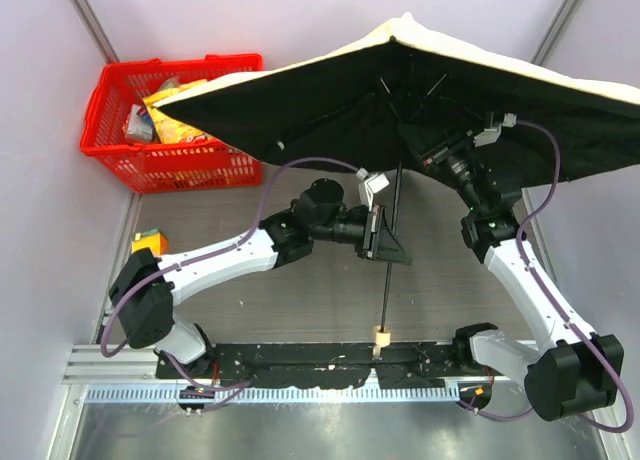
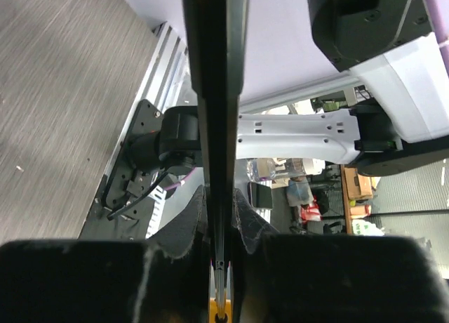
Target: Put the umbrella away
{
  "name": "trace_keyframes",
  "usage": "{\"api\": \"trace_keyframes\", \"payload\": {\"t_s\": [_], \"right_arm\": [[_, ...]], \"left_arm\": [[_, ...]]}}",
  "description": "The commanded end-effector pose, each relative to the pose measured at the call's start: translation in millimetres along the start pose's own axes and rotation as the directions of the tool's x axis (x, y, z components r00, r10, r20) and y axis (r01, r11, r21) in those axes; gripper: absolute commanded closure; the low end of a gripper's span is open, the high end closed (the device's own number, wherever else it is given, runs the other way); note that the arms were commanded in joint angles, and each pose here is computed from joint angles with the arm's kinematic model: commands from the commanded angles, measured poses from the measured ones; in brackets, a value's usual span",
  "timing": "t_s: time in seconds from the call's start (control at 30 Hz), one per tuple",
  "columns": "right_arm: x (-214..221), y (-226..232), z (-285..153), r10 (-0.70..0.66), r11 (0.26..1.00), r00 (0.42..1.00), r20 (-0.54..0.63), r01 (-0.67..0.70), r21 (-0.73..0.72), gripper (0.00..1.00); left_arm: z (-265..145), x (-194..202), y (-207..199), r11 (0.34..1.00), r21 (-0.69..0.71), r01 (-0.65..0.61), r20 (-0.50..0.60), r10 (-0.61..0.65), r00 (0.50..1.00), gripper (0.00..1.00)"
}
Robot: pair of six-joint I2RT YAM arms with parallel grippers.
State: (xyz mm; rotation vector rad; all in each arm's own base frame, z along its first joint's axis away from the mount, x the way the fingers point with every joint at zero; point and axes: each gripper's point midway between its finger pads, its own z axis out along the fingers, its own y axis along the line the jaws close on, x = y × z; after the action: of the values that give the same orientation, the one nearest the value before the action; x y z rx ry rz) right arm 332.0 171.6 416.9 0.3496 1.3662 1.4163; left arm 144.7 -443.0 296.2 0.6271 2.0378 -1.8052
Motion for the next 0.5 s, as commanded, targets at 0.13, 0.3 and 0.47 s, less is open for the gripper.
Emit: {"api": "trace_keyframes", "payload": {"t_s": [0.13,0.3,0.47], "right_arm": [[-16.6,29.8,-6.0,-0.065,0.995,0.995,0.073,0.070,-0.069,1.00],[-52.3,34.2,8.5,-0.006,0.997,0.978,0.208,0.021,-0.074,1.00],[-68.8,47.9,25.3,0.030,0.992,0.975,0.220,-0.002,-0.127,1.00]], "left_arm": [[-17.9,-36.1,18.0,0.998,-0.054,-0.025,0.219,0.036,0.975,0.47],[-23.1,17.3,40.2,0.976,-0.216,-0.030,0.164,0.066,0.984,0.30],[-19.1,42.4,65.8,0.941,-0.336,-0.038,0.109,0.079,0.991,0.32]]}}
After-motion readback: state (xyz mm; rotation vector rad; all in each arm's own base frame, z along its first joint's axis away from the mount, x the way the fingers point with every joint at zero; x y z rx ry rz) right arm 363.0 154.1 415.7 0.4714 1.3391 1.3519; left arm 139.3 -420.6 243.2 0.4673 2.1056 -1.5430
